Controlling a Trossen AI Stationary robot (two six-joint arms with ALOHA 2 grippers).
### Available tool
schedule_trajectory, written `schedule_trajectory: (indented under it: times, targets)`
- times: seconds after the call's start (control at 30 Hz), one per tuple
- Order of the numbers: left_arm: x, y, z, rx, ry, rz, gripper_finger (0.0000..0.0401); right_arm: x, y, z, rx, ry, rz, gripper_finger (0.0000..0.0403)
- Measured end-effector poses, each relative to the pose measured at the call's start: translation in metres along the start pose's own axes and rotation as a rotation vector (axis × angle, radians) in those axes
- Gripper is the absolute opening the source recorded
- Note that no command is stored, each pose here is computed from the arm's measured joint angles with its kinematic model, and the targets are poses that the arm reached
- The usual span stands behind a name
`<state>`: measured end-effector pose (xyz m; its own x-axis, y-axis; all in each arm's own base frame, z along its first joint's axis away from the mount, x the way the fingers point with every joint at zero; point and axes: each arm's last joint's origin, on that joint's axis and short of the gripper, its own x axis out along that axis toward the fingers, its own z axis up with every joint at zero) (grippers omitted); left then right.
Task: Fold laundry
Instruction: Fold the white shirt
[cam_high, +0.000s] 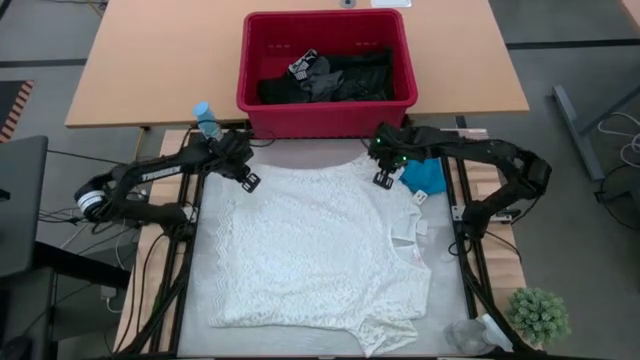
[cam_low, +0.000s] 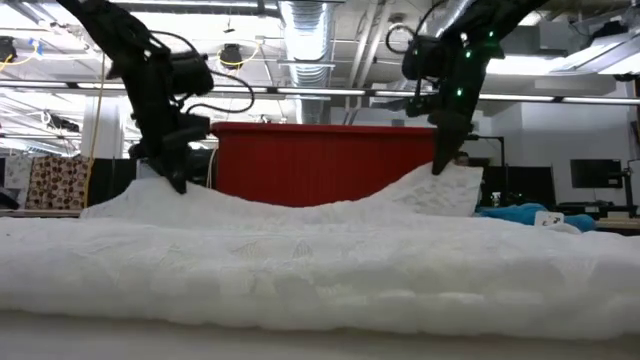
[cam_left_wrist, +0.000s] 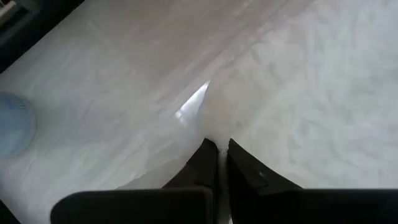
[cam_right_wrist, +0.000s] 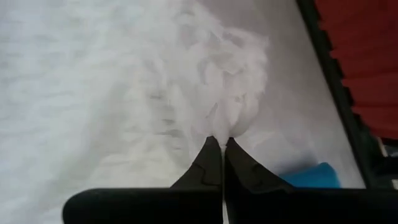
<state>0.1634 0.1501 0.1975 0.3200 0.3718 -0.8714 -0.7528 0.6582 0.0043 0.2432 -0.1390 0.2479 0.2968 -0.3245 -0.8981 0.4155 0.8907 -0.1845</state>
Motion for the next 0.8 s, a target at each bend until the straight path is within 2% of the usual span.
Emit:
schedule_trajectory:
  times: [0.2, 0.47, 0.8]
  targets:
    - [-0.018, -0.012, -0.003, -0.006, -0.048, -0.045, 0.0, -0.022, 0.031, -0.003, -0.024, -0.027, -0.039, 0.0018]
    - [-0.024, -0.041, -0.016, 0.038, 0.014, -0.139, 0.0, -0.041, 0.067, -0.016, -0.005, 0.0, -0.016, 0.0018]
    - [-0.044, -0.066, -0.042, 0.066, 0.092, -0.13, 0.0, -0.052, 0.106, -0.028, -0.01, 0.004, 0.007, 0.0018]
